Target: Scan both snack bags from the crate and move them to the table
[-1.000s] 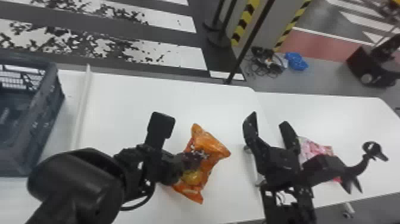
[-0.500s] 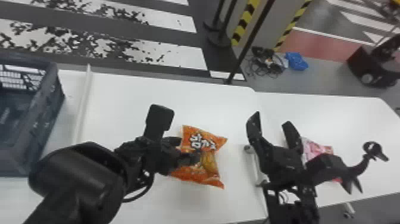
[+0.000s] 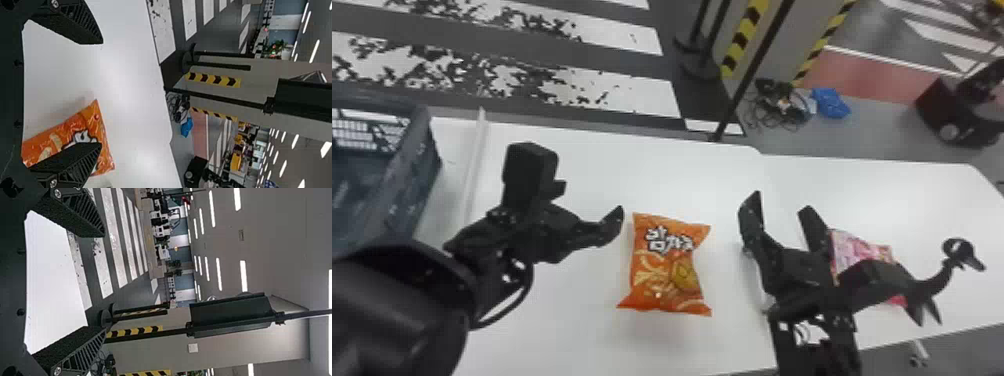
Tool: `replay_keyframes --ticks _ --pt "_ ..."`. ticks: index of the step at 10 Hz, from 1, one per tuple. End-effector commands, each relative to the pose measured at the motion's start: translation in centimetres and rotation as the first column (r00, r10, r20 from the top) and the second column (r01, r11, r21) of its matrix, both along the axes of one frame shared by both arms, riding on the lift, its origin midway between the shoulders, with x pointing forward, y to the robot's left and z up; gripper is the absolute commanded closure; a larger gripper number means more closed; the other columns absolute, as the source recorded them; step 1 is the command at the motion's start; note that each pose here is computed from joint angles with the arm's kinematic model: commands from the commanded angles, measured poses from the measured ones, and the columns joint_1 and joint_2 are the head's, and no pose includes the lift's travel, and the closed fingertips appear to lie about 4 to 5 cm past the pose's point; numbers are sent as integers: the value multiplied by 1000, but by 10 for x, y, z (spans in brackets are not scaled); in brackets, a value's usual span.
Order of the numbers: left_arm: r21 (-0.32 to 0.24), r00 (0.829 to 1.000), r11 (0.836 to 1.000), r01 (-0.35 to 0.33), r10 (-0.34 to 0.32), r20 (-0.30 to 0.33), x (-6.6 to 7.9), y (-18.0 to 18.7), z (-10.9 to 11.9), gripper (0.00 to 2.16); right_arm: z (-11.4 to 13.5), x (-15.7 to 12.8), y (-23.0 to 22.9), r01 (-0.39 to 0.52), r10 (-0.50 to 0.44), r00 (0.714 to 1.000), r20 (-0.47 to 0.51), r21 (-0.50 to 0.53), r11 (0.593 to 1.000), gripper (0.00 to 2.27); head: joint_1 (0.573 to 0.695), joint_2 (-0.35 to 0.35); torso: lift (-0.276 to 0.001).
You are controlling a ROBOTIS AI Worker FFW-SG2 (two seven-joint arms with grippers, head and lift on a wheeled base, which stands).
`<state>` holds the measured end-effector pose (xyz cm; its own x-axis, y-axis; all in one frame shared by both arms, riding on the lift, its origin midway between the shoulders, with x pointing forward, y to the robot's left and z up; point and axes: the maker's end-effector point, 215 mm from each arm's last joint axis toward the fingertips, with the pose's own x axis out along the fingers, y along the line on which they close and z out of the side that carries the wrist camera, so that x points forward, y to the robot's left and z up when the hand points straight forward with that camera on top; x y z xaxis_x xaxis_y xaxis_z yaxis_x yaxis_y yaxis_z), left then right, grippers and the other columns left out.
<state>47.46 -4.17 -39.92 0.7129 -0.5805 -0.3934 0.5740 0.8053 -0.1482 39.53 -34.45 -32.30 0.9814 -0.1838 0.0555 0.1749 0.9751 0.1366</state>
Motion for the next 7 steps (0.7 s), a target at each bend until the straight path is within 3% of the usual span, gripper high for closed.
replay_keyframes --ticks 1,3,4,5,7 --pt "17 995 996 -90 89 51 17 62 13 70 -6 0 12 -30 29 999 -20 -22 999 83 695 -350 -87" --pt "0 972 979 -203 202 124 30 137 40 70 -32 0 33 -105 103 990 -101 -17 994 80 695 -350 -87" --pt "8 957 968 -251 247 153 29 172 52 70 -41 -3 47 -168 163 978 -130 -27 985 60 695 -331 -87" --pt "-29 945 955 -295 296 137 23 210 61 70 -53 -6 56 -205 198 966 -168 -29 978 56 695 -267 -87" --pt "-48 914 928 -370 373 157 9 261 74 70 -71 -8 75 -273 262 939 -225 -20 962 66 695 -144 -87"
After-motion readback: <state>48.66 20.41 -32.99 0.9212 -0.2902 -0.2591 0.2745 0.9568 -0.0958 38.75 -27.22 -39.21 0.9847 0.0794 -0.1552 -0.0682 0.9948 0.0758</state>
